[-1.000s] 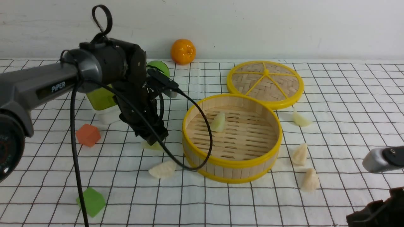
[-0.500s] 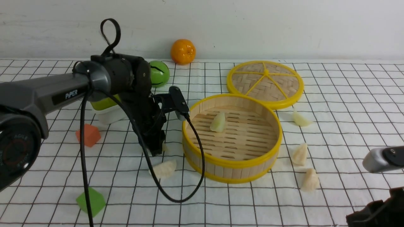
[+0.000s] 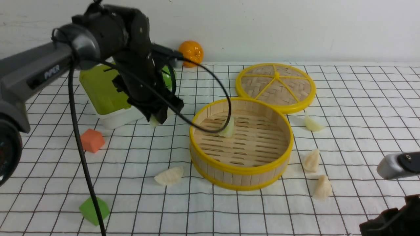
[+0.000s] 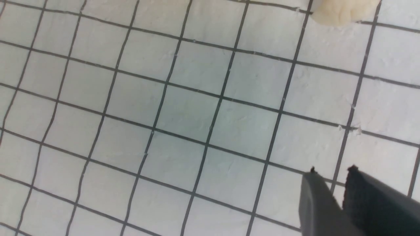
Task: Put the dumplings into the steamer on the table with the white tablecloth.
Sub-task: 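Place the dumpling into the bamboo steamer basket with the left gripper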
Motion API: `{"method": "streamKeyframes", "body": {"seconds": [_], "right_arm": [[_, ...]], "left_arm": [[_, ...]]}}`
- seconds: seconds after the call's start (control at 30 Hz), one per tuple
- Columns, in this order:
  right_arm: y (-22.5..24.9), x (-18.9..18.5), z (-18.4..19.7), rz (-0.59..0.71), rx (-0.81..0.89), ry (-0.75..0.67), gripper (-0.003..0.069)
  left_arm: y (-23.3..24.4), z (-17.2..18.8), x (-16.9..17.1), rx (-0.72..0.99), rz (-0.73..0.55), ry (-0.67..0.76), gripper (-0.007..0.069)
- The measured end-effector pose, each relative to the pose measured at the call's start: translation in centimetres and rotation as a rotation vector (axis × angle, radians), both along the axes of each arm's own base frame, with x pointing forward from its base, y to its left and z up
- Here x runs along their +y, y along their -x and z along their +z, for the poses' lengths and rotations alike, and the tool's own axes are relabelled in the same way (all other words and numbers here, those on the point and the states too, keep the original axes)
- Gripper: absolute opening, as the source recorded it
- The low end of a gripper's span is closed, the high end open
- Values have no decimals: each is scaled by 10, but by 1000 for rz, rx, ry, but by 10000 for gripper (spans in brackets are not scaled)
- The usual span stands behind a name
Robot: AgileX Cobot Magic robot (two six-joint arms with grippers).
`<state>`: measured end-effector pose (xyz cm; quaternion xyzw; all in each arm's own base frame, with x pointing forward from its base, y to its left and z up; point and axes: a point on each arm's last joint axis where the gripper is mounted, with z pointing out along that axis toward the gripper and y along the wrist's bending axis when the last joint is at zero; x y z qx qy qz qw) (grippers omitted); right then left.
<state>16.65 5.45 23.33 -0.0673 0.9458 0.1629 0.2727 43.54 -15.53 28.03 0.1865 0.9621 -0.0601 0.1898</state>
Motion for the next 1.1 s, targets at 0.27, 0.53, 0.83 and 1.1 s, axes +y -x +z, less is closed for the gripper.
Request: {"method": "streamKeyframes", "body": {"seconds": [0.27, 0.53, 0.83, 1.1], "right_arm": [[0, 0, 0, -2, -6, 1, 141], [0, 0, 0, -6, -4, -8, 146], [0, 2, 1, -20, 6, -45, 148], [0, 2, 1, -22, 6, -48, 161]], "left_arm": [[15, 27, -75, 93, 9, 445, 208], [22, -31, -143, -55, 45, 223, 208], [12, -55, -155, -129, 133, 210, 206], [8, -74, -159, -109, 172, 235, 206]]}}
